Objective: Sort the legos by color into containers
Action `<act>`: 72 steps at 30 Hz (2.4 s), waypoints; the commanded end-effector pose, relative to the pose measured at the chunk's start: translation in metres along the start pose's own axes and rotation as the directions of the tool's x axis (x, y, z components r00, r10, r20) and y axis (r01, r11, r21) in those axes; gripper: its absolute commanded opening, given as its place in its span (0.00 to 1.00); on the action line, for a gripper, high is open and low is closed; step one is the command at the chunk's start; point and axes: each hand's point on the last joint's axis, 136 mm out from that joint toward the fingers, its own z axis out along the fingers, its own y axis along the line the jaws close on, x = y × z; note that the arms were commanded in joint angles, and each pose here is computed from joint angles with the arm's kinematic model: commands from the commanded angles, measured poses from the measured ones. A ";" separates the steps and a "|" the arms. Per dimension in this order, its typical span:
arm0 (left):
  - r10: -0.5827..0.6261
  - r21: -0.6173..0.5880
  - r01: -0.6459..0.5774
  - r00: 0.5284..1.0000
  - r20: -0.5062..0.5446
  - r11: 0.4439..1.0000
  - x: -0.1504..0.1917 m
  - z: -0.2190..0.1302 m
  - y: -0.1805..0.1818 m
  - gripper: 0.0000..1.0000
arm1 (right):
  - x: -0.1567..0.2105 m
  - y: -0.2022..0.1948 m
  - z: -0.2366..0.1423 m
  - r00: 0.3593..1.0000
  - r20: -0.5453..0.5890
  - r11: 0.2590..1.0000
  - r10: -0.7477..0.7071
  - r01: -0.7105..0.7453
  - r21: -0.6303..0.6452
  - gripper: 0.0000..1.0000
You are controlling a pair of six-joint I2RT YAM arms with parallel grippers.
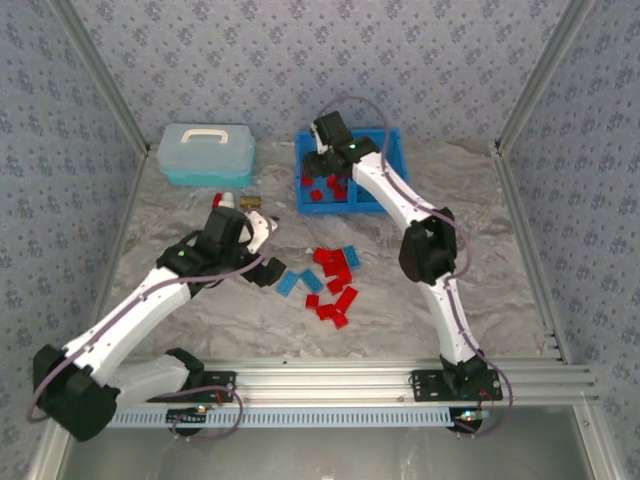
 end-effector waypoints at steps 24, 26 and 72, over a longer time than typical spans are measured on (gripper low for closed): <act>-0.279 -0.011 0.290 0.909 -0.308 0.957 -0.029 0.182 -0.063 0.78 | 0.162 -0.039 -0.206 0.944 0.280 0.981 0.176 -0.145 -0.126 1.00; -0.284 -0.011 0.295 0.906 -0.315 0.955 -0.026 0.188 -0.063 0.75 | 0.164 -0.039 -0.206 0.949 0.268 0.984 0.164 -0.137 -0.116 1.00; -0.202 -0.170 0.229 0.966 0.164 0.959 -0.255 0.203 0.075 0.49 | 0.207 -0.040 -0.240 0.932 0.206 0.952 0.299 -0.277 -0.128 1.00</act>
